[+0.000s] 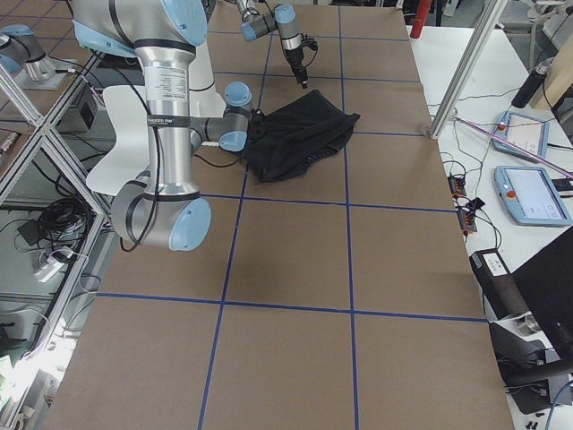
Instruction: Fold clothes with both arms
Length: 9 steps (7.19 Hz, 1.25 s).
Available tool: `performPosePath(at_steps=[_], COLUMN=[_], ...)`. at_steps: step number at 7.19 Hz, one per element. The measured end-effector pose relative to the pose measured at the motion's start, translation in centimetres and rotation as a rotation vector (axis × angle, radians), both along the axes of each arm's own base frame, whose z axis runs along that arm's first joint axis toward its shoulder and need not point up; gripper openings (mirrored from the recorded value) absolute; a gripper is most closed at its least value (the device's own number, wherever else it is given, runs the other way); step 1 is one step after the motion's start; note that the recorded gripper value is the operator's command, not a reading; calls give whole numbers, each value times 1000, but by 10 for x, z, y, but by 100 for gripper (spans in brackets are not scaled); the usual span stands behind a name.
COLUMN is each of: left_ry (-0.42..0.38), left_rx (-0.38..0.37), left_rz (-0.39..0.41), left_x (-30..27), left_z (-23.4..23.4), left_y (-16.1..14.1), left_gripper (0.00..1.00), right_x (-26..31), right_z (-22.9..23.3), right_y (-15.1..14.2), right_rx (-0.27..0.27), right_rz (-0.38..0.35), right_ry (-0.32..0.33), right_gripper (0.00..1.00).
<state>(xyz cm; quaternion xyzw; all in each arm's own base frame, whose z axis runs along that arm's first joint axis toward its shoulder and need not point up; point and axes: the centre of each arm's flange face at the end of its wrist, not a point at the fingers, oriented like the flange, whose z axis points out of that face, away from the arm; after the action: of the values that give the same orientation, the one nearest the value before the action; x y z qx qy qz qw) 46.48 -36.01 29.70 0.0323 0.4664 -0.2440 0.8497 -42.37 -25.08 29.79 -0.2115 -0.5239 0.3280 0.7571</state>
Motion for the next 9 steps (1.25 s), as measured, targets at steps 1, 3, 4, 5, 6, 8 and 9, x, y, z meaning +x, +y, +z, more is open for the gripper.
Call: performPosePath(at_steps=[1,3,4,5,6,8,9], left_ry=[-11,-33,-36,-46,-54,-67,-63], left_rx=[-3,13,19,21,23,24,28], left_rz=[2,-24,-35,-48,-62,-82,-92], left_x=[7,19,23,24,24,23,25], left_z=[6,24,30,37,41,50,57], left_y=[3,-6,-10,-15,-20,-29,-35], left_gripper=[68,68,68,68,67,67,59], right_x=[7,0,-8,-12,-14,-14,-14], right_z=[-19,-55,-63,-66,-66,-65,-63], right_y=[-41,-104,-123,-133,-137,-139,-140], right_rx=[39,113,123,125,127,131,132], right_rz=[37,67,70,72,72,69,67], right_ry=[45,163,205,225,233,241,245], right_gripper=[100,100,100,100,100,100,100])
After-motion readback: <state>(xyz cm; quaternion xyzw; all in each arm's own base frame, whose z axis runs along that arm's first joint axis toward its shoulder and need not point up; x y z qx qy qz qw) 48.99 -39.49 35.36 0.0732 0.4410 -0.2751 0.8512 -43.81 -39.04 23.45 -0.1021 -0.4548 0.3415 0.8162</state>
